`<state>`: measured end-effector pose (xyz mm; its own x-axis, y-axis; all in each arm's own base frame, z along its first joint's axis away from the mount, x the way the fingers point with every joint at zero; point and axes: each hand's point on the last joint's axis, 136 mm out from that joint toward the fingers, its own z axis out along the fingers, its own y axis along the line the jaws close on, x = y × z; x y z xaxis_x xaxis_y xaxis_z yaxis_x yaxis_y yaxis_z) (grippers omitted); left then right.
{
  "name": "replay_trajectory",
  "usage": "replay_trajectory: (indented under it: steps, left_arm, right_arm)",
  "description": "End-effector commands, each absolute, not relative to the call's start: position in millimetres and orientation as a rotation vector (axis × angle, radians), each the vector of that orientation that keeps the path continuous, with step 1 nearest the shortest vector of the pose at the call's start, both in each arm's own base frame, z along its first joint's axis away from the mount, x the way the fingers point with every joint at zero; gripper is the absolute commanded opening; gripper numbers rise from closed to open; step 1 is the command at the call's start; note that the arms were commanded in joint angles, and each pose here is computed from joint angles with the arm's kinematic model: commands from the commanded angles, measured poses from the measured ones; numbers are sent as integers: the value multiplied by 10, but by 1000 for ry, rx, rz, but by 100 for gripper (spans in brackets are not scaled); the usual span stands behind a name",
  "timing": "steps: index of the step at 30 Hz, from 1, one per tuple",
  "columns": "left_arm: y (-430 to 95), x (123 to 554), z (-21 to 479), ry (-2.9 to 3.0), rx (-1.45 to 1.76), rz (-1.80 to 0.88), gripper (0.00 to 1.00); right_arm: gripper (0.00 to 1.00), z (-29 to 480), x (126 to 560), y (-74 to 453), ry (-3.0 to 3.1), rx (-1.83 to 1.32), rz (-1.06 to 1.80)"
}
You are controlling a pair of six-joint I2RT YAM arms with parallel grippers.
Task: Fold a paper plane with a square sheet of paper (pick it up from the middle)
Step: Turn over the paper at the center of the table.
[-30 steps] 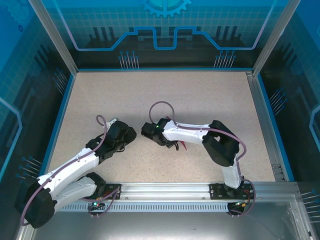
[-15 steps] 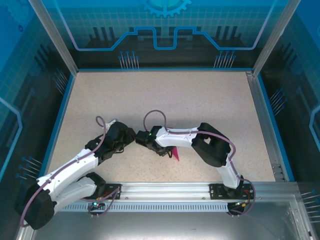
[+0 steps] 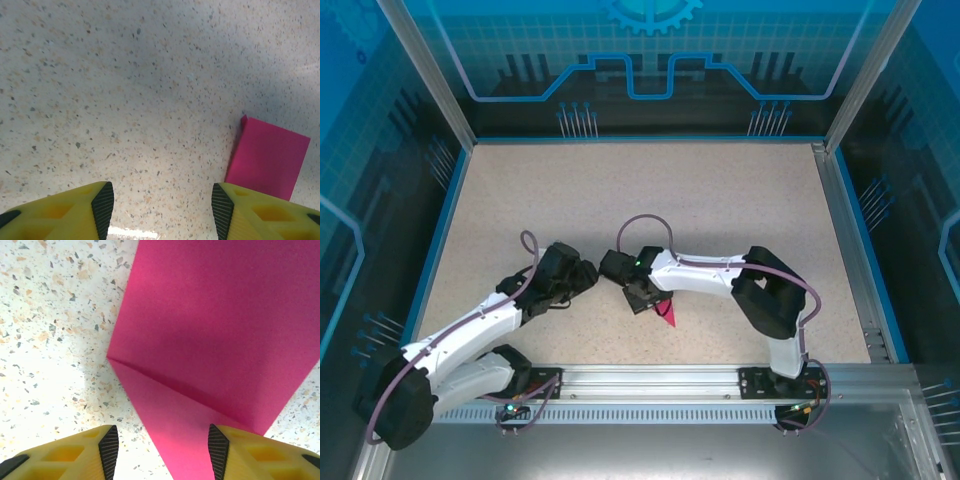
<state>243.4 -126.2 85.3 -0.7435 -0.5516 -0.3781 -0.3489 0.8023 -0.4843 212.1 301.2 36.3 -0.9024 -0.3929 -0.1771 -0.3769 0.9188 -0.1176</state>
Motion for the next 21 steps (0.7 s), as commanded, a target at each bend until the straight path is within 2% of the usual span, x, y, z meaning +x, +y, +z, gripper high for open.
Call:
replay_trajectory:
  steps: [1, 21]
  left_arm:
    - [-1343, 2402, 925, 2507, -627, -581, 58]
    - [-1428, 2300, 954, 2528, -592, -671, 61]
  right_arm:
    - [54, 513, 2107, 3068, 2942, -518, -70]
    - [58, 928, 2044, 3031, 2890, -487, 64]
